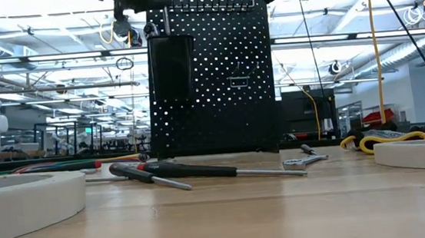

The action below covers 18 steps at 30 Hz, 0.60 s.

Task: Hang tools onto peg board
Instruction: Put the magnet pick up tool into the peg board, then put the wrench into the peg board

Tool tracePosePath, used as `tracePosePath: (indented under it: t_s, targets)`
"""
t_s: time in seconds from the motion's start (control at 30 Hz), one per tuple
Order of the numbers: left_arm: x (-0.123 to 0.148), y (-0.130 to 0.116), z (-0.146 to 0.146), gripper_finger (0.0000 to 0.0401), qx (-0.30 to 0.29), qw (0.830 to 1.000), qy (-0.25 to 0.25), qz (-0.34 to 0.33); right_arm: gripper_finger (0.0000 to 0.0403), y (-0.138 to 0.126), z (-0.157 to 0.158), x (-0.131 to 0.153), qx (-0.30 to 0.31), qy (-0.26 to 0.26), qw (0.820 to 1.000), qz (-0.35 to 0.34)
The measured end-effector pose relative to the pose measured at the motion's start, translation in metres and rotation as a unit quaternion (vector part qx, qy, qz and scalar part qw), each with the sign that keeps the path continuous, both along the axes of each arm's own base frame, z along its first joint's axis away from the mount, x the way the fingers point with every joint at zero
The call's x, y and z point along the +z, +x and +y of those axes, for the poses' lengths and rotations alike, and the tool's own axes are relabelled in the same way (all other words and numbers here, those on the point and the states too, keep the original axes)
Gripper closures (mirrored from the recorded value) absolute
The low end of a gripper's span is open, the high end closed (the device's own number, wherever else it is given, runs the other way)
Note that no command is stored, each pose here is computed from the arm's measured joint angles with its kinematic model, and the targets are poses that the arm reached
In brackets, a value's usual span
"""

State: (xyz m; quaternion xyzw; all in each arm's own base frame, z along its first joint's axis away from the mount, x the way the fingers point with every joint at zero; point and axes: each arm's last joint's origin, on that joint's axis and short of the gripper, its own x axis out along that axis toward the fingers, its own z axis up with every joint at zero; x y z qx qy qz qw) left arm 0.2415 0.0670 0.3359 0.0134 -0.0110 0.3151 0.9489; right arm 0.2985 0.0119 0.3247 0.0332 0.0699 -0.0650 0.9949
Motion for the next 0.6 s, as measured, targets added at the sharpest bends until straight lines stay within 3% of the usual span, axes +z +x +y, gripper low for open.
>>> tracePosePath:
  t_s: [0.27,0.6]
  targets:
    - [-0.0047,0.0045,0.0005,0.0327,-0.001,1.000,-0.010,0.004,0.0259,0.0000,-0.0015,-0.0001,-0.001,-0.009,1.000,0.002]
    - [0.0031,-0.0033,-0.0001,0.0300,0.017,0.998,-0.039,-0.039,0.0259,-0.0004,-0.0057,-0.0034,-0.008,-0.009,1.000,0.019]
